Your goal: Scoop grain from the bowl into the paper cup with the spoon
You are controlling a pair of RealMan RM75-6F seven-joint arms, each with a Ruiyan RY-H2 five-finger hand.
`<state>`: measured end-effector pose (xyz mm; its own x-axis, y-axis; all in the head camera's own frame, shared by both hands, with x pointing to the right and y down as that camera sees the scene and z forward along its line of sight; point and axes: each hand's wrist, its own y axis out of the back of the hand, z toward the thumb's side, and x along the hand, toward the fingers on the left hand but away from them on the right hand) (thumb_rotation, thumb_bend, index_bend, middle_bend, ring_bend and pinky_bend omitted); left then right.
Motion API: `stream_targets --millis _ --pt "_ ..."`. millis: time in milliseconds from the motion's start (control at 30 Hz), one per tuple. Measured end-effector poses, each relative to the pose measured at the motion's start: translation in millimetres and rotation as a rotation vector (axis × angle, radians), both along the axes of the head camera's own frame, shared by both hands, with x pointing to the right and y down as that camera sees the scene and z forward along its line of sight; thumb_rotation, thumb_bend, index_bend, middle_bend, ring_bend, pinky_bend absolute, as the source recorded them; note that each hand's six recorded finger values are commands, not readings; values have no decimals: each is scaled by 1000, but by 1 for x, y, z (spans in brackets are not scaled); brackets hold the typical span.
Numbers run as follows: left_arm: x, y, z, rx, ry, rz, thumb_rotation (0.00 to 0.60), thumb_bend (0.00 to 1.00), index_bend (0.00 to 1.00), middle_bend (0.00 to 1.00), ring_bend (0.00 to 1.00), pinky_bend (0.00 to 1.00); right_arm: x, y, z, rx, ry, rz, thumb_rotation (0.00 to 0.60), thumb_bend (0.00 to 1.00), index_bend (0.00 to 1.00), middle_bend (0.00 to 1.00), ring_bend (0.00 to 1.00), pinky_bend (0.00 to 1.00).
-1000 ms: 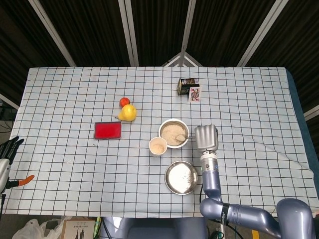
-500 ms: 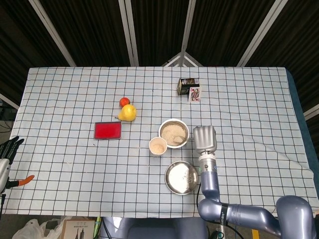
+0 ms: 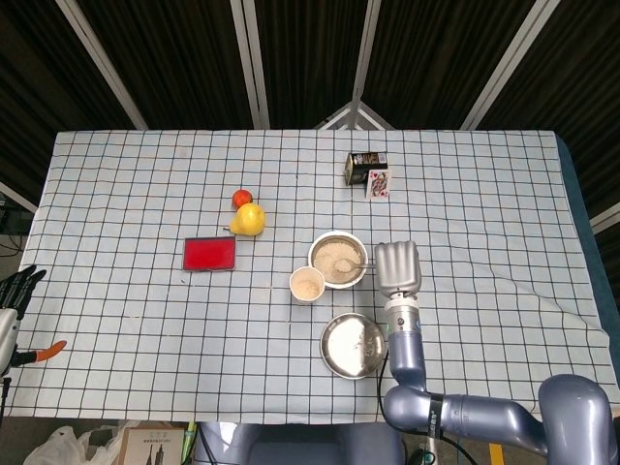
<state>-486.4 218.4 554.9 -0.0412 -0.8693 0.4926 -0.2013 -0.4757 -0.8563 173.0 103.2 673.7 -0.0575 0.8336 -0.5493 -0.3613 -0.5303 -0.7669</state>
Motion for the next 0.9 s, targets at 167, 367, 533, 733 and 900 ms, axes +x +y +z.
stream_targets --millis 167,367,533,733,900 --pt "0 0 0 -1 2 -1 600 0 0 0 0 0 -3 -2 -6 6 -6 1 600 582 737 936 1000 924" --pt "0 0 0 -1 4 -1 600 0 0 0 0 0 -5 -3 -8 -2 -6 12 600 583 737 936 1000 924" --pt "0 0 0 -2 5 -2 600 0 0 0 0 0 -4 -1 -3 -13 6 13 600 583 738 936 1000 924" --pt "0 0 0 -3 6 -2 600 0 0 0 0 0 -3 1 0 -21 3 21 600 583 747 936 1000 924" --pt "0 0 0 -5 8 -3 600 0 0 0 0 0 -5 0 -1 -21 -3 22 600 582 747 936 1000 924"
